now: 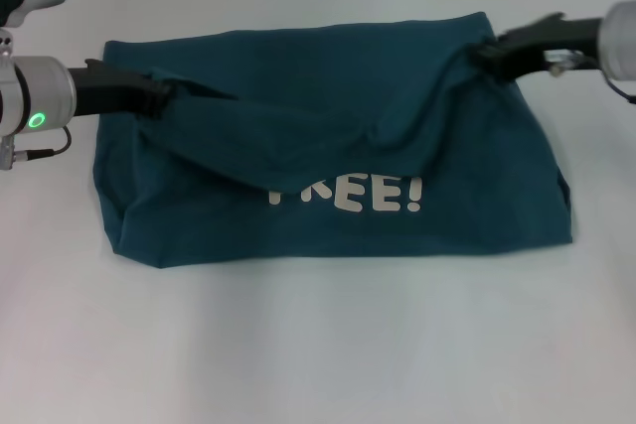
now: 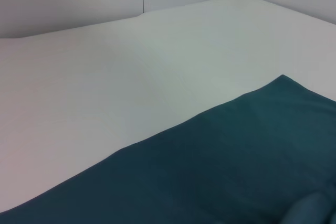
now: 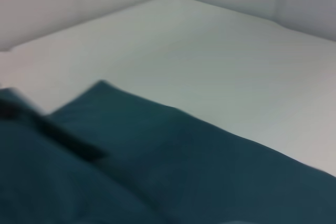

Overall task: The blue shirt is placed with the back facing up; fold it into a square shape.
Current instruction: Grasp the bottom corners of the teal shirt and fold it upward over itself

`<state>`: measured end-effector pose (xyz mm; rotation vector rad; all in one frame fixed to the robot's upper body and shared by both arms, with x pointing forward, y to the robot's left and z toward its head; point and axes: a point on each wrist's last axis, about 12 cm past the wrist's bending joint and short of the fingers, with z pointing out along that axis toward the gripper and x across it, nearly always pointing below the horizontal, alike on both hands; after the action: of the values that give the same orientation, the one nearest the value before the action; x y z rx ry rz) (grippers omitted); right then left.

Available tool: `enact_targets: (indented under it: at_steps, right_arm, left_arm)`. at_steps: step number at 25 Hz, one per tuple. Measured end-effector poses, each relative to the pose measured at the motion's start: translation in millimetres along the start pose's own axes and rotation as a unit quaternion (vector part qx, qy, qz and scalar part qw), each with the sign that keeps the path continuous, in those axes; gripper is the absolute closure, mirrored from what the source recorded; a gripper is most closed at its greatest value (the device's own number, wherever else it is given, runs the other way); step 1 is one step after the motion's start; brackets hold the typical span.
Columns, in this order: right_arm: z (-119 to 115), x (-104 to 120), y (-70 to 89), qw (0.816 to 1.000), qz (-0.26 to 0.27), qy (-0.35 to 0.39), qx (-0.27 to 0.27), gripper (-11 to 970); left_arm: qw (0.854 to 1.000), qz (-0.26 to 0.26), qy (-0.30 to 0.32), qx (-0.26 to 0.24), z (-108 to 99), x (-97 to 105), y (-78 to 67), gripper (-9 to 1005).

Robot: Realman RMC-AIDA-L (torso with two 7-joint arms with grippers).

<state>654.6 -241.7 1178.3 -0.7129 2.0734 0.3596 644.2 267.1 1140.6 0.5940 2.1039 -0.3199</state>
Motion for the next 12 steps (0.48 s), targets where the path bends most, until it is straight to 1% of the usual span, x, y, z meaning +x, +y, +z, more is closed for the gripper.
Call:
enact_targets:
  at_steps: [2,5,9,12]
  right_arm:
    - [0.6,12.4,-12.4,0.999,0.027,0.003,0.023,908]
    - [4.3,28.3,-21.9,0.998,0.046,0.012,0.048,908]
    - [10.2,42.4,-24.0,0.997,0.041,0.019,0.065,908]
    - [12.1,44.6,-24.9,0.996,0.036,0.016,0.078,907]
  left_arm:
    - [1.000,0.005,0.001,0.003,1.2,0.3,-2.4,954]
    - [1.000,0.013,0.000,0.006,2.8,-1.1,-4.7,955]
    - [1.000,0.016,-0.001,0.005,3.9,-1.8,-5.1,955]
    - [1.000,0.020,-0.001,0.003,4.1,-1.5,-4.8,955]
